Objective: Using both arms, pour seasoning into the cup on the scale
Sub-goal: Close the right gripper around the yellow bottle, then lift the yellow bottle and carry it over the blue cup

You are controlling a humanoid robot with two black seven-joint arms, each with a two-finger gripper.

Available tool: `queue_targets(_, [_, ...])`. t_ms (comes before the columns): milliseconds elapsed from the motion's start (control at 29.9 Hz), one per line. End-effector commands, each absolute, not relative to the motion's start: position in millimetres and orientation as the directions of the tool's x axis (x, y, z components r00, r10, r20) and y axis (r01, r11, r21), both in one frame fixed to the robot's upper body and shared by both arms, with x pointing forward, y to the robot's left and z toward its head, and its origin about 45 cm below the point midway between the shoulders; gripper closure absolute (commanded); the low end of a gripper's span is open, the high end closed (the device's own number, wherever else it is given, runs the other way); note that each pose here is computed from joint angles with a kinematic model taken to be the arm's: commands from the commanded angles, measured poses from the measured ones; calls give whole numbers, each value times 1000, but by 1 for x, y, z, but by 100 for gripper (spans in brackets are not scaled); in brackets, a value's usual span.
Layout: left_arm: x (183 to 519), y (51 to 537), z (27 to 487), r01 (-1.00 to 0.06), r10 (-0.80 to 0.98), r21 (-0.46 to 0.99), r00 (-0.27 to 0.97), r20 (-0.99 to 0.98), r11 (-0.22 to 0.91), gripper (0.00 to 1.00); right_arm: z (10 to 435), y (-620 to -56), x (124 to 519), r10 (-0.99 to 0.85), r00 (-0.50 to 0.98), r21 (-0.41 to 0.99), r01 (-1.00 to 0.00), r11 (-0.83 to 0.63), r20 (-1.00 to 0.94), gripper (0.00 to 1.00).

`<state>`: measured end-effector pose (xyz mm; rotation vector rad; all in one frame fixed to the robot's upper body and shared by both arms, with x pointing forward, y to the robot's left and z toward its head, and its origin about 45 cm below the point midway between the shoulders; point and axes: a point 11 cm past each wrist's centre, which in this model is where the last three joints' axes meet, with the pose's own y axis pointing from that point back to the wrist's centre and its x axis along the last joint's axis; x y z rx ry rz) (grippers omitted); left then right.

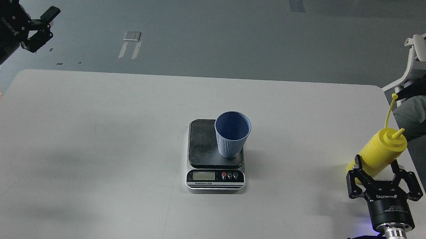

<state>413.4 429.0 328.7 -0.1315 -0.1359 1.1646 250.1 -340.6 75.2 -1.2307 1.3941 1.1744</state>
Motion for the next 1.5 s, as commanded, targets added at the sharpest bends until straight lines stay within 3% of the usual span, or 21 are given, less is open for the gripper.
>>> queue_targets(0, [409, 433, 329, -906, 921, -163, 387, 46, 389, 2, 78, -339, 256, -136, -78, 73, -996, 45, -988, 30])
queue_targets(100, [408, 434, 328, -908, 921, -160, 386, 48, 388, 2, 80, -339, 259, -157, -74, 69, -997, 39, -985, 39])
queue_targets(368, [406, 436, 325, -910, 923, -152, 383, 46, 385, 2, 81, -349, 257, -353, -86, 46, -991, 122, -932, 88])
queue_targets(535, [407, 436, 326, -910, 923, -158, 381, 46, 383, 2, 86, -350, 259, -432, -72, 21, -992, 120, -899, 100])
queue_targets(769, [407, 438, 330, -911, 927, -175, 373, 38, 374, 2, 136, -348, 284, -572, 77, -119, -992, 36, -816, 100])
queue_targets(869, [408, 440, 335, -911, 930, -194, 366, 30, 365, 2, 182, -353, 312, -699, 202, -208, -975, -77, -686, 100])
queue_targets(969, [409, 440, 339, -909, 932, -213, 361, 22, 357, 2, 209, -354, 343, -801, 190, -197, -976, -92, -568, 100])
queue_targets(1170, [409, 442, 345, -908, 935, -233, 355, 17, 349, 2, 251, -327, 389, -972, 171, -123, -981, -152, -162, 100])
queue_targets(1236, [410, 445, 353, -905, 938, -258, 346, 15, 338, 2, 263, -307, 403, -986, 160, -108, -980, -165, 56, 100])
queue_targets(1470, [410, 447, 359, -903, 941, -276, 339, 14, 329, 2, 283, -243, 399, -902, 248, -119, -945, -306, 353, 100])
